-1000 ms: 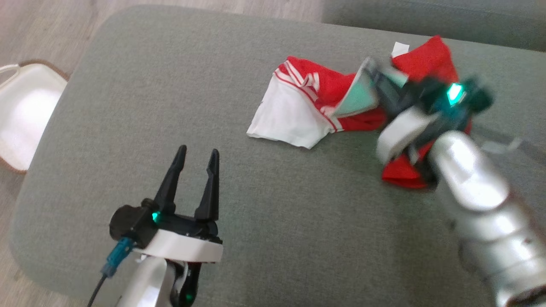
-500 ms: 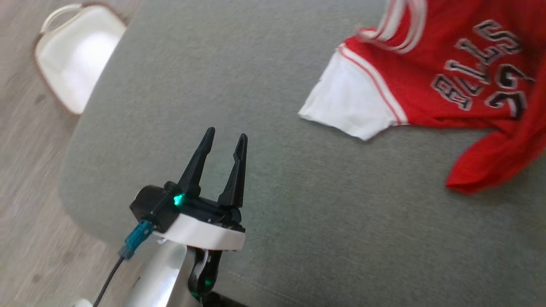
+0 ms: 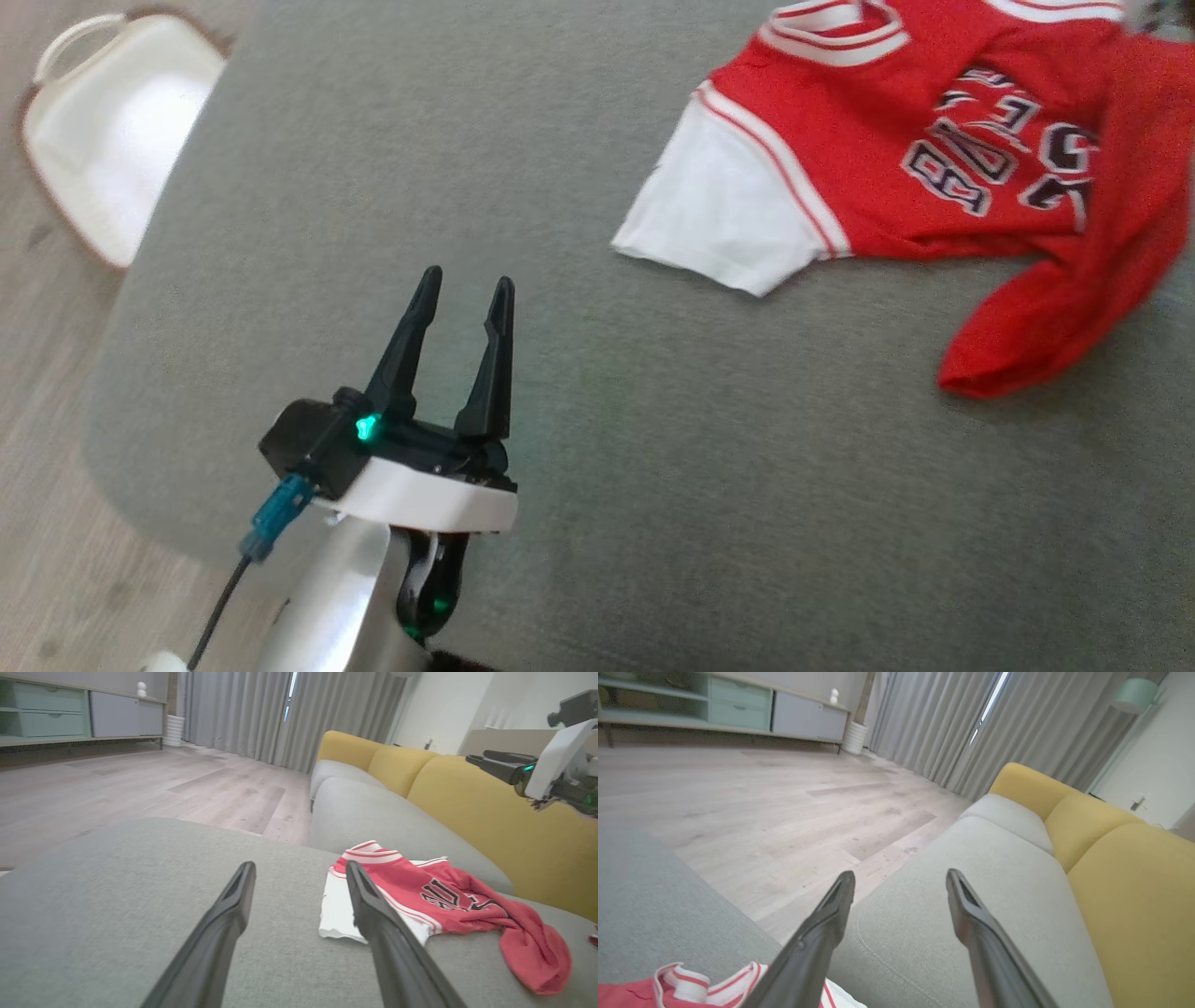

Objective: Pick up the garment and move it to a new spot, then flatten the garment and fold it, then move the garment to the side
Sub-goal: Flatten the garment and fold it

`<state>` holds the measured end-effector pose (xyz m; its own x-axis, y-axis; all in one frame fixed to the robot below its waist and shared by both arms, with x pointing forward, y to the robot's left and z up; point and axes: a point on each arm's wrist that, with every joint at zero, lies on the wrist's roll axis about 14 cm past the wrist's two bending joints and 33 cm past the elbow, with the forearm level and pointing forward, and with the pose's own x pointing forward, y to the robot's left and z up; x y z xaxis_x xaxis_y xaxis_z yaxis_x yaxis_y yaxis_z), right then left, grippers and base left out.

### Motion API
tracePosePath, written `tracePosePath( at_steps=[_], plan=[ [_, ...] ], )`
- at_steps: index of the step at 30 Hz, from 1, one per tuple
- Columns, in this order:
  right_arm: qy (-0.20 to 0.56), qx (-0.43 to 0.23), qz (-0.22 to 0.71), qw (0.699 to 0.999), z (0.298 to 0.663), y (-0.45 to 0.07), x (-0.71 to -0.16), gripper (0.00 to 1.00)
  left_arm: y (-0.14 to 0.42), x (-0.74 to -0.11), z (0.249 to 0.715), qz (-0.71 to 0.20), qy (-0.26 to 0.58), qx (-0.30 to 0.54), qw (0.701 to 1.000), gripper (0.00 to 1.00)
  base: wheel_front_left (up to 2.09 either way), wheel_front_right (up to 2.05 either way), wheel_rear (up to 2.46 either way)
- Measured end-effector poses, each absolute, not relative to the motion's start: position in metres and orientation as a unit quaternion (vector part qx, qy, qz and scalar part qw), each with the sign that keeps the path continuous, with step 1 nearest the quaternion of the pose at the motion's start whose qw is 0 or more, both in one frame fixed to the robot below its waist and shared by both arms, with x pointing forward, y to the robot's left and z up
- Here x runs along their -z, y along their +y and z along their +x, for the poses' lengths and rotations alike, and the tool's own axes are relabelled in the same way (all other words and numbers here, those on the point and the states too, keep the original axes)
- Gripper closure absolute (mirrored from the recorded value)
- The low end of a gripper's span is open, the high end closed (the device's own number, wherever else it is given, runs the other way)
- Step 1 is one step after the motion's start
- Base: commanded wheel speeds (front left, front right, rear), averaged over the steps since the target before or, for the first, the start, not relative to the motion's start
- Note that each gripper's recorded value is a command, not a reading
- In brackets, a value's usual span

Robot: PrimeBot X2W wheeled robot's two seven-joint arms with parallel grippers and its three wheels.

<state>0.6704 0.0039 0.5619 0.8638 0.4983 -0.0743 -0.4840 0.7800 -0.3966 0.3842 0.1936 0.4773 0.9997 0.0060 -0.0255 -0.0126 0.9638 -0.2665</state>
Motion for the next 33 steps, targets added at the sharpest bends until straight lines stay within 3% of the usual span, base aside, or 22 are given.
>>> tracePosePath(
  at_steps=[10, 23, 30, 33],
  plan=[
    [-0.030, -0.242, -0.126, 0.962, 0.608, -0.029, -0.550, 0.00, 0.166, -0.497, 0.405, -0.136, -0.020, 0.049, 0.989, 0.00, 0.00, 0.00, 0.00],
    [0.005, -0.146, -0.014, 0.989, 0.467, -0.105, -0.489, 0.00, 0.124, -0.507, 0.402, -0.144, -0.031, 0.111, 0.983, 0.00, 0.00, 0.00, 0.00],
    [0.040, -0.104, 0.039, 0.993, 0.408, -0.131, -0.459, 0.00, 0.110, -0.513, 0.402, -0.138, -0.037, 0.132, 0.981, 0.00, 0.00, 0.00, 0.00],
    [0.037, -0.103, 0.046, 0.993, 0.399, -0.130, -0.460, 0.00, 0.109, -0.506, 0.396, -0.140, -0.026, 0.132, 0.981, 0.00, 0.00, 0.00, 0.00]
  ],
)
